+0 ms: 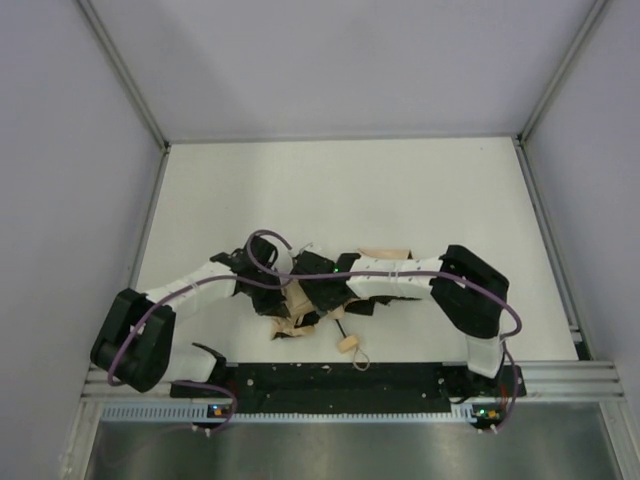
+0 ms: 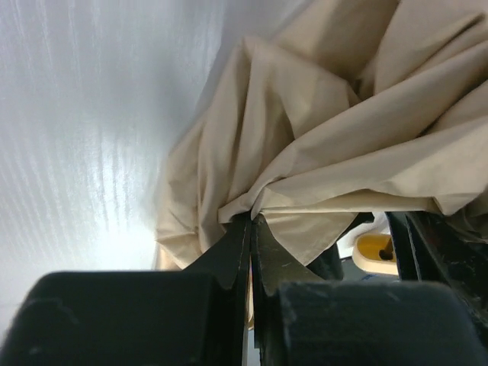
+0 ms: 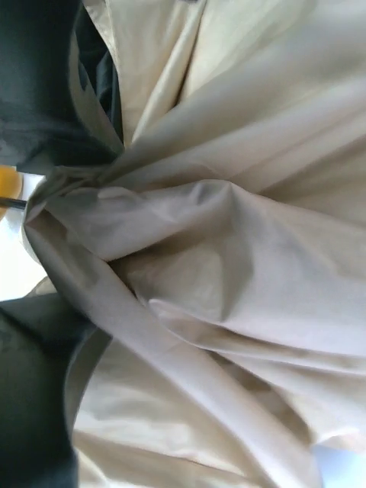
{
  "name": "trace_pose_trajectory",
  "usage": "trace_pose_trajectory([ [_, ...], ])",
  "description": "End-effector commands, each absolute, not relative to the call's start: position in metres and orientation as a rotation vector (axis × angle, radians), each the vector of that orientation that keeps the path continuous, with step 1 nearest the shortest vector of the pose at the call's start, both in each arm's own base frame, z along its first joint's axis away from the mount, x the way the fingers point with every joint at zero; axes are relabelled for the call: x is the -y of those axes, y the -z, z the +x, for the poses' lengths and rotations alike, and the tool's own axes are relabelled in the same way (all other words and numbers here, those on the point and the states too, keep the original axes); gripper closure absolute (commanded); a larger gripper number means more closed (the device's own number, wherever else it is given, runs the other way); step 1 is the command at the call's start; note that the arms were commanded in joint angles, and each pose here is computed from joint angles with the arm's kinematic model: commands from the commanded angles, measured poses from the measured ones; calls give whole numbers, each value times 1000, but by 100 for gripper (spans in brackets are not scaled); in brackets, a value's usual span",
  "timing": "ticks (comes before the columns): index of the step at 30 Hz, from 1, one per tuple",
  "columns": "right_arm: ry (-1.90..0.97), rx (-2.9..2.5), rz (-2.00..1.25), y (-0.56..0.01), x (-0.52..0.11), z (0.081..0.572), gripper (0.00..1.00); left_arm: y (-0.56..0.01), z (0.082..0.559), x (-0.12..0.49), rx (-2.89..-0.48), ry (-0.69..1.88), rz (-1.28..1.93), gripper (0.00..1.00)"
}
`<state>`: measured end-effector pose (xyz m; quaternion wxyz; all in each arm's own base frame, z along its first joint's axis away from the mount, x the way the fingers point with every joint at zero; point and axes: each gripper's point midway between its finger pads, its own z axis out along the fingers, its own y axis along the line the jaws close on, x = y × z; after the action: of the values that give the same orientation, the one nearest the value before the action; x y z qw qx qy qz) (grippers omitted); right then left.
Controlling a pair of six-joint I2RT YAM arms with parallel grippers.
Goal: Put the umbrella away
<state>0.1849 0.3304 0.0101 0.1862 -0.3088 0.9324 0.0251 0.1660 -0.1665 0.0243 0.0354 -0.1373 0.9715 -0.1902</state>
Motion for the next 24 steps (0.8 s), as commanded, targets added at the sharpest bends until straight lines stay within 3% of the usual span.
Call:
trace_pose_trajectory([
  [1, 256, -2817, -960, 80, -253, 142, 70, -23, 172, 155, -2941, 507, -466, 100],
  [2, 276, -2809, -966, 82, -248, 141, 91, -24, 173, 155, -2932, 507, -474, 100],
  [3, 289, -2804, -953, 83, -244, 142, 100, -26, 174, 154, -2921, 510, -479, 100],
  [6, 200, -2754, -953, 79, -254, 147, 100, -33, 178, 155, -2880, 545, -490, 98],
  [12, -162, -2536, -925, 14, -301, 168, 100, -68, 189, 162, -2749, 679, -450, 52],
  [15, -291, -2468, -903, -17, -315, 176, 100, -86, 196, 160, -2674, 726, -490, 33],
  [16, -319, -2459, -889, -24, -317, 179, 100, -93, 199, 163, -2646, 771, -490, 23],
  [17, -358, -2452, -894, -30, -321, 179, 100, -98, 202, 169, -2630, 824, -489, 2],
  [24, -476, -2367, -823, -67, -333, 190, 100, -101, 211, 210, -2703, 1105, -459, 2],
])
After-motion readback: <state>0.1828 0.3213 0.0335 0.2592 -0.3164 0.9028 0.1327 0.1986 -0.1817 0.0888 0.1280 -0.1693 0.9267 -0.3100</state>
